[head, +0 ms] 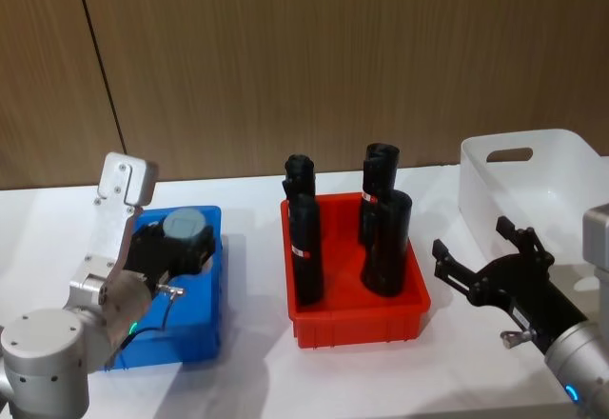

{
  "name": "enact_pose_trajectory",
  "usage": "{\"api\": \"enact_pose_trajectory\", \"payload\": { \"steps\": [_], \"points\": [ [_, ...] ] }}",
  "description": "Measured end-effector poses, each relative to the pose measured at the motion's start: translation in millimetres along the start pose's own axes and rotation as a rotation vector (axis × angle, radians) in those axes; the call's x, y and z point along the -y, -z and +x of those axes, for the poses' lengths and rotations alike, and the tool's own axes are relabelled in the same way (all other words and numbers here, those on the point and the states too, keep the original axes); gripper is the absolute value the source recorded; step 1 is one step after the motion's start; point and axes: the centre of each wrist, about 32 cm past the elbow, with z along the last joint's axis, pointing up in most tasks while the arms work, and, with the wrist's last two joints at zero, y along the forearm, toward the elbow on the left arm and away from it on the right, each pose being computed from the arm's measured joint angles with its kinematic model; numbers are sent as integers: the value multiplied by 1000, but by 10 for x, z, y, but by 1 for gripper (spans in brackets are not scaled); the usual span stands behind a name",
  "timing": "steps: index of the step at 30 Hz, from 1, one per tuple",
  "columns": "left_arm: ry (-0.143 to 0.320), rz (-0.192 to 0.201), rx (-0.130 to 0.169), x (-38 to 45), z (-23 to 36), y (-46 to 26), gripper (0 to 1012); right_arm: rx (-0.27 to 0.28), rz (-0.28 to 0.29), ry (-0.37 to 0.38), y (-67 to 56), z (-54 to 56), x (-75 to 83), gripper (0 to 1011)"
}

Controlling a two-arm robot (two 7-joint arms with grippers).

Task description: Pick the cotton swabs from the blue box and place them into the white box.

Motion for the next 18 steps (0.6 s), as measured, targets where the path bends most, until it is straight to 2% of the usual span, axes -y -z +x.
{"api": "enact_pose_trajectory", "payload": {
  "steps": [9,12,13,16,18],
  "points": [
    [118,-48,3,-2,-13,-186,660,0,0,0,0,0,0,1002],
    [171,-69,7,9,-16,-278,660,0,0,0,0,0,0,1002],
    [171,-69,7,9,-16,-278,660,0,0,0,0,0,0,1002],
    [234,-87,11,30,-19,-375,660,0,0,0,0,0,0,1002],
    [257,-95,13,41,-21,-421,660,0,0,0,0,0,0,1002]
  ]
}}
